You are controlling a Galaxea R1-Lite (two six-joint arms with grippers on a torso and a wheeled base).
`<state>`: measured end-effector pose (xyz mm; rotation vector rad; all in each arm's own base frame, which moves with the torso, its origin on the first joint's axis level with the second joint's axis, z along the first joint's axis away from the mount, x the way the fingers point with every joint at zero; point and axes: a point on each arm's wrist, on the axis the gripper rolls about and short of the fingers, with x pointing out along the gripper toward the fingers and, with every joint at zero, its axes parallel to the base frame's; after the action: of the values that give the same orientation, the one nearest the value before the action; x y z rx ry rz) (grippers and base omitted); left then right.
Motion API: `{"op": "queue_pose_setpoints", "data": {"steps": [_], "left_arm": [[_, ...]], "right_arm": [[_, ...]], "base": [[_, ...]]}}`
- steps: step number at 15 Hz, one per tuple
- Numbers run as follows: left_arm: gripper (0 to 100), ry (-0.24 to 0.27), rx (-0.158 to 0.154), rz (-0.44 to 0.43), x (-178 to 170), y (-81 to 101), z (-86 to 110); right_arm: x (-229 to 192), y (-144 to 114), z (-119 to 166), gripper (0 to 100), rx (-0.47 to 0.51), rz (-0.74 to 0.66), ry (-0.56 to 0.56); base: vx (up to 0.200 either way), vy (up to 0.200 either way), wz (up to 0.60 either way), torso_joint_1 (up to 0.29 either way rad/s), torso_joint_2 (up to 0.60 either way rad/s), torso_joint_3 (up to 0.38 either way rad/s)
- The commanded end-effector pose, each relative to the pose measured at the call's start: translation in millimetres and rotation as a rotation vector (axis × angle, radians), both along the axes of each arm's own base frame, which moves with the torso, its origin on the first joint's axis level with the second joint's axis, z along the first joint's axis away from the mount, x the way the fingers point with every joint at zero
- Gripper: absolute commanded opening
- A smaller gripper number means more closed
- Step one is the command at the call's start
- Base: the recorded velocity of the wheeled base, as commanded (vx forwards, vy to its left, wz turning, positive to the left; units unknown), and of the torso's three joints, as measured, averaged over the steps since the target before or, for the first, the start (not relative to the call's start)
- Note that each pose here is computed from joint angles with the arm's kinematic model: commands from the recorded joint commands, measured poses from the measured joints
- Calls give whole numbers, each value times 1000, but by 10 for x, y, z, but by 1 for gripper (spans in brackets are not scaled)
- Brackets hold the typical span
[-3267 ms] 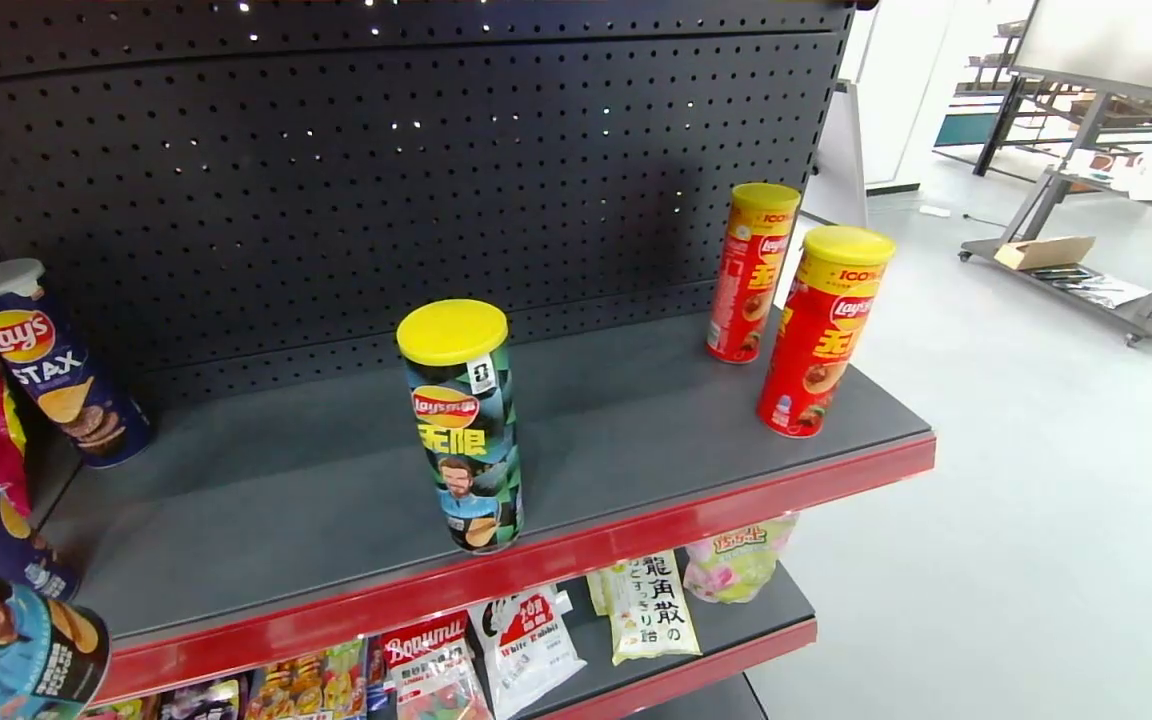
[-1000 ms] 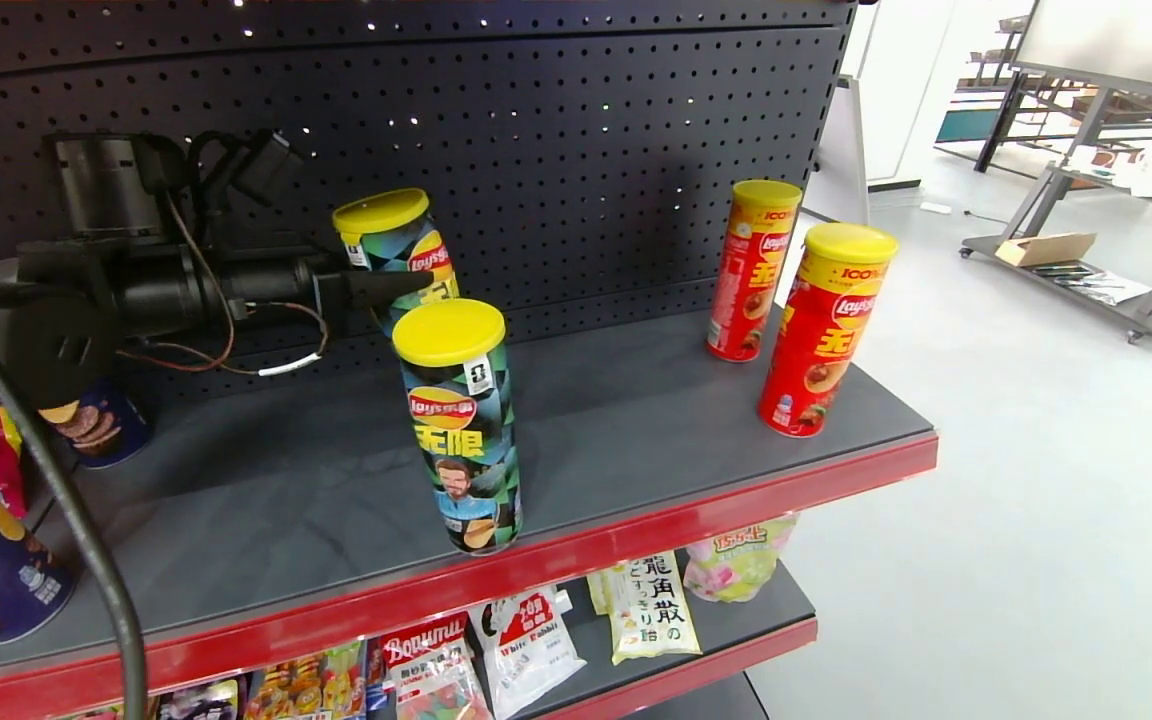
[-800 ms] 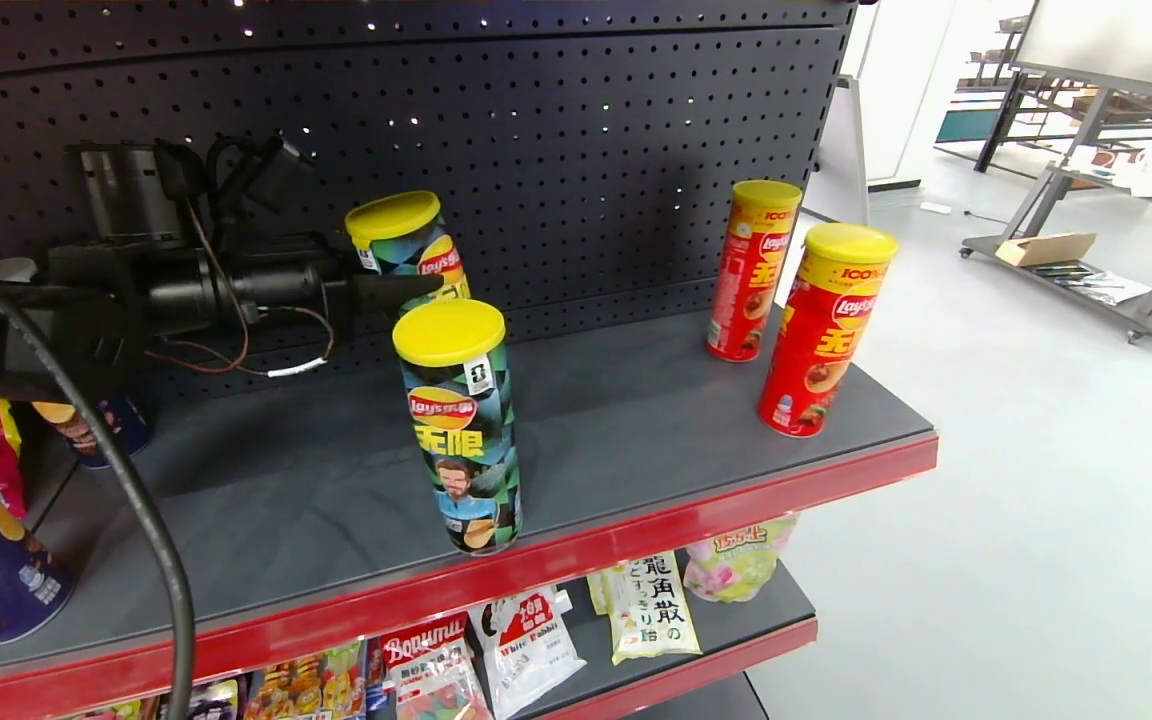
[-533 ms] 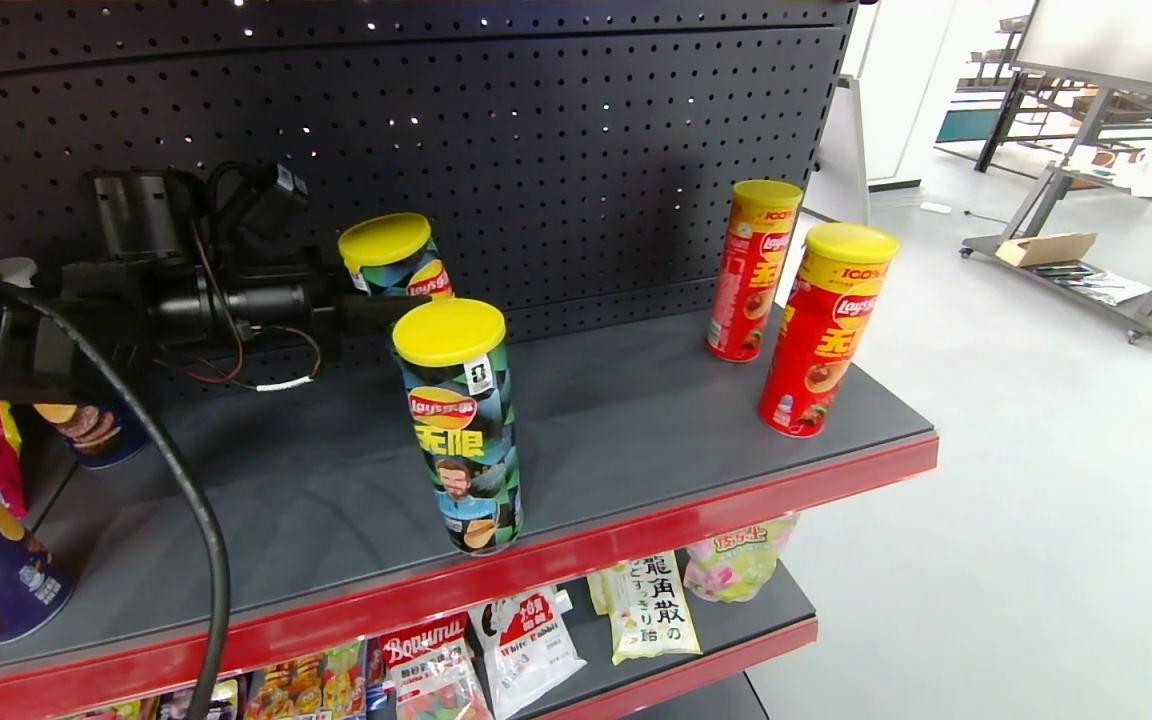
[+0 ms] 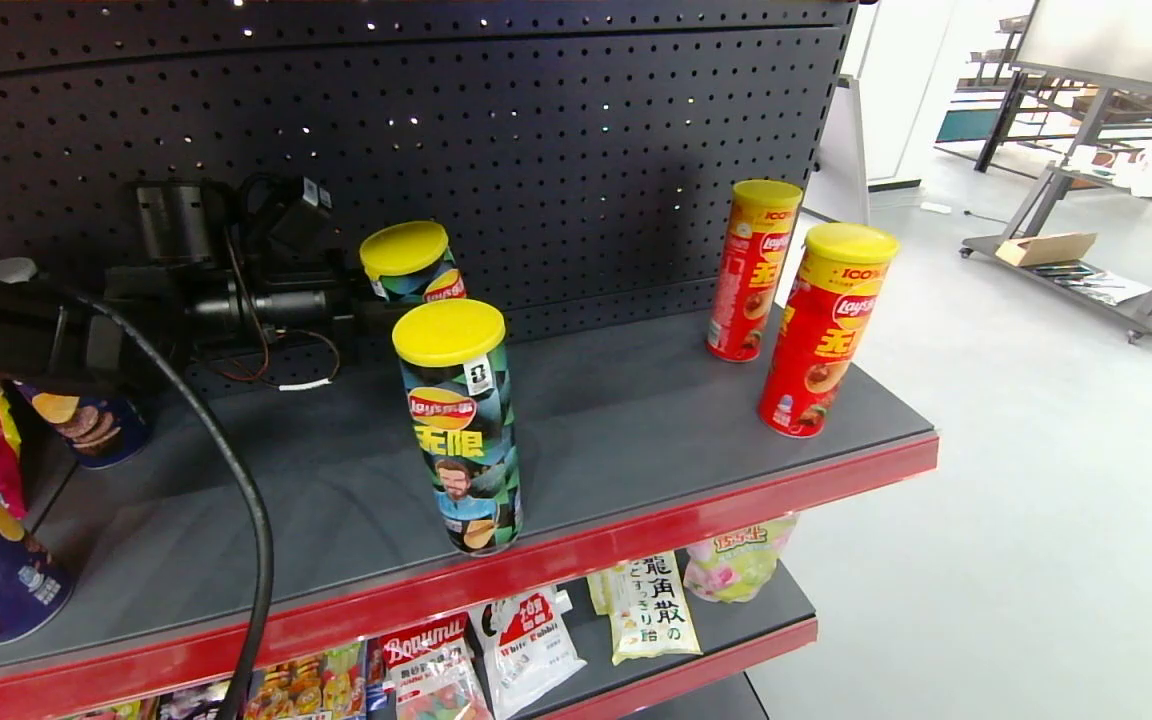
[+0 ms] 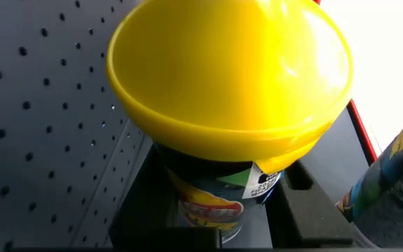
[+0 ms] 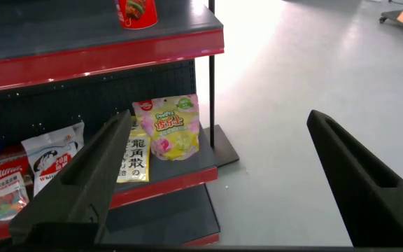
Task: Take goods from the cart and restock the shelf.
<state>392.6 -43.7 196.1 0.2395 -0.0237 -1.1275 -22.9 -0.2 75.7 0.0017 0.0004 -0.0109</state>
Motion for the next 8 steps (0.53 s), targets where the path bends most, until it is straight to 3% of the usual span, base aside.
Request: {"op": "queue_pose_setpoints", "data": {"steps": [1,8], "left_arm": [[0,-5,0,-13,17,-49,0],[0,3,1,-29,37,-112,-35]], "right_arm": [[1,0,1,100,0,0,1],[2,0,-1,100,0,0,1]], "base": [[0,0,0,0,0,0],[0,0,0,0,0,0]]}}
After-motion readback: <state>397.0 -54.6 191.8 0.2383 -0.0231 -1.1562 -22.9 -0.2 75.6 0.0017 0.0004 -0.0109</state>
